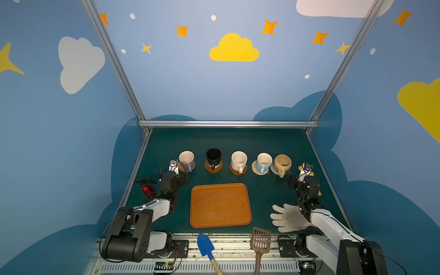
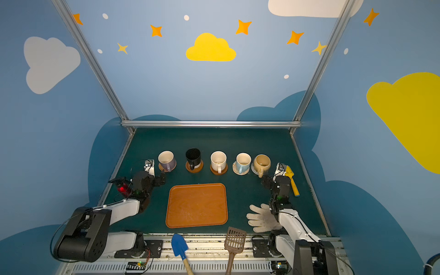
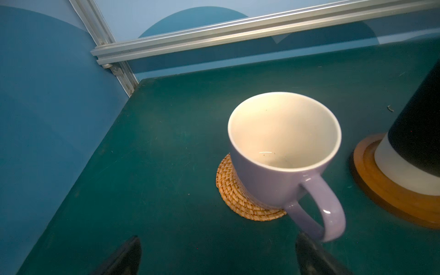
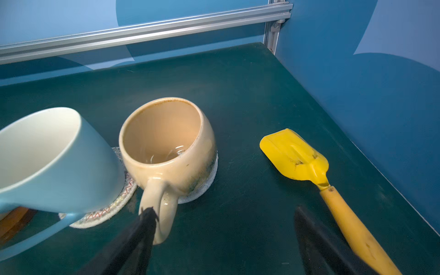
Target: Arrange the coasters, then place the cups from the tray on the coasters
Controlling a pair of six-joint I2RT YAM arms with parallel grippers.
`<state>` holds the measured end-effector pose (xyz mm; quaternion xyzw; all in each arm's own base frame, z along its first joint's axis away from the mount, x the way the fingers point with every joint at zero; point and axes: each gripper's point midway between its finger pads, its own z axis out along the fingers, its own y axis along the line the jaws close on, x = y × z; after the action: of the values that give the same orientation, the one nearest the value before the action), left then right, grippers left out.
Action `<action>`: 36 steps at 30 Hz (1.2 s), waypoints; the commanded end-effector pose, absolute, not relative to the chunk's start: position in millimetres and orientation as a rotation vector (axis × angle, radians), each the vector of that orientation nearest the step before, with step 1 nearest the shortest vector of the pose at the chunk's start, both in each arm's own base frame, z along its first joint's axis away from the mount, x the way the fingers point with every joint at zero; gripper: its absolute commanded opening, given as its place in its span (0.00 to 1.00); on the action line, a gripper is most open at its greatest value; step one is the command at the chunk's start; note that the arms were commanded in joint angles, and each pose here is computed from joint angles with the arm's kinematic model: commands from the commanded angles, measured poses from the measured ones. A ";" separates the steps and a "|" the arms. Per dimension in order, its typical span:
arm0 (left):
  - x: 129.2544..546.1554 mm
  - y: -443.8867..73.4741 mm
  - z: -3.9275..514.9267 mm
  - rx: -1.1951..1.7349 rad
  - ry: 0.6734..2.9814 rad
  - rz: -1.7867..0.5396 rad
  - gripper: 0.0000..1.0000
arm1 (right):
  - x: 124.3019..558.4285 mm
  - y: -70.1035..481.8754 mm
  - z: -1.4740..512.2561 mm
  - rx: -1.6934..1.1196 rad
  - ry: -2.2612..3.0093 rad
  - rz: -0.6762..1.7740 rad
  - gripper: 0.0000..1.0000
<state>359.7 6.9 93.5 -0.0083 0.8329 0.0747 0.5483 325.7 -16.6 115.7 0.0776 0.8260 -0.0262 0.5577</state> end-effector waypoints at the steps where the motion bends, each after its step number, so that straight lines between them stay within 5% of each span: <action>1: 373.5 4.0 111.1 -0.046 1.868 0.097 1.00 | 336.6 -11.8 129.6 0.152 1.861 -0.033 0.90; 36: 395.0 2.5 81.1 -0.026 1.995 0.019 1.00 | 393.1 1.7 91.0 0.049 1.938 -0.060 0.90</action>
<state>391.2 2.5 82.9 -0.0086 0.8352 0.0208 0.5495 395.1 1.4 103.4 0.0295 0.8112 -0.0148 0.5839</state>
